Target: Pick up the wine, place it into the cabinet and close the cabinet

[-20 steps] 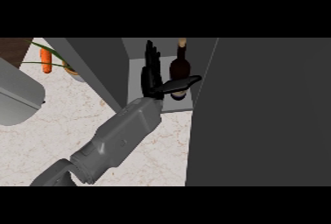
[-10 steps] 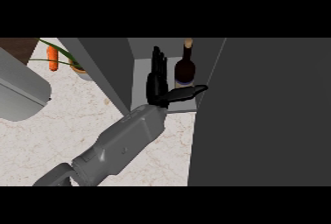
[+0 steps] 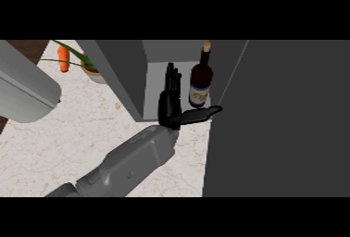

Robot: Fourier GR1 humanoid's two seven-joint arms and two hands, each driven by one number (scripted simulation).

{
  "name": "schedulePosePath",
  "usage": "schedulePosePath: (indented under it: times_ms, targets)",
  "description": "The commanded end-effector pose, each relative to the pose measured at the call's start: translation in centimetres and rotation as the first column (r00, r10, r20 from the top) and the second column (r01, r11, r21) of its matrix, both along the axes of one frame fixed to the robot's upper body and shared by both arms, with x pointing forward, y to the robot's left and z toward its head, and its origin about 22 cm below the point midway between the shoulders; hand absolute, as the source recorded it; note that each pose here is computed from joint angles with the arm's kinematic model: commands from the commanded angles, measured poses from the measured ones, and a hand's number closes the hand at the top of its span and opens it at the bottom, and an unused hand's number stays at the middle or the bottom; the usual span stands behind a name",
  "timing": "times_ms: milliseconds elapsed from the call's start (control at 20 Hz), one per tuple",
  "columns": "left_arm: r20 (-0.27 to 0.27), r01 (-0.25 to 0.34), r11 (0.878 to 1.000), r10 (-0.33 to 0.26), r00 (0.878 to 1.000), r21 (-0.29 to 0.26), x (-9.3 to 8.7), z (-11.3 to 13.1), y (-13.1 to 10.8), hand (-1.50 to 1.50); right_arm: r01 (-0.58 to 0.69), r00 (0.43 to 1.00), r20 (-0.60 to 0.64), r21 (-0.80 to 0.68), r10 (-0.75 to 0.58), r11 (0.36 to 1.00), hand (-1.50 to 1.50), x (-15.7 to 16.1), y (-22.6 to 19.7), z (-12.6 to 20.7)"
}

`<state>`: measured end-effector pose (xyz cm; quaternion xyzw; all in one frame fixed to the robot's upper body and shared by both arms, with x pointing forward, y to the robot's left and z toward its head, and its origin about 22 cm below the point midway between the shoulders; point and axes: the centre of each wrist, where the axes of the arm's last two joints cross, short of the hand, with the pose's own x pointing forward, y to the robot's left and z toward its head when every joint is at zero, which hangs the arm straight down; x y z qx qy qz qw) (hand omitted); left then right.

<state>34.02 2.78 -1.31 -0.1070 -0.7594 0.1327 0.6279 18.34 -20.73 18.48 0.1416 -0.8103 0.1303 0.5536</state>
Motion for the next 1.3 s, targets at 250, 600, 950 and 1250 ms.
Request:
schedulePosePath:
  times_ms: [250,600,950,1250]
  targets:
    - [0.054,0.019,1.000,-0.020,0.998,0.008,-1.9,-1.1,0.8,-1.50,0.055,0.999,0.003,-0.003,-0.055,0.999,-1.50,-1.0,-1.6,1.6]
    - [0.078,0.107,0.994,-0.108,0.991,0.006,-5.2,-0.4,2.7,-1.50,0.060,0.998,-0.009,0.001,-0.060,0.998,-1.50,-1.5,0.3,-0.1]
    - [0.118,0.186,0.982,-0.187,0.975,0.019,-7.8,1.1,5.3,-1.50,0.092,0.995,0.040,-0.017,-0.092,0.996,-1.50,-0.8,-0.2,1.1]
    - [0.143,0.243,0.969,-0.245,0.959,0.037,-9.8,2.7,10.0,-1.50,-0.029,1.000,-0.001,-0.070,0.029,0.997,1.50,-1.3,-1.6,0.3]
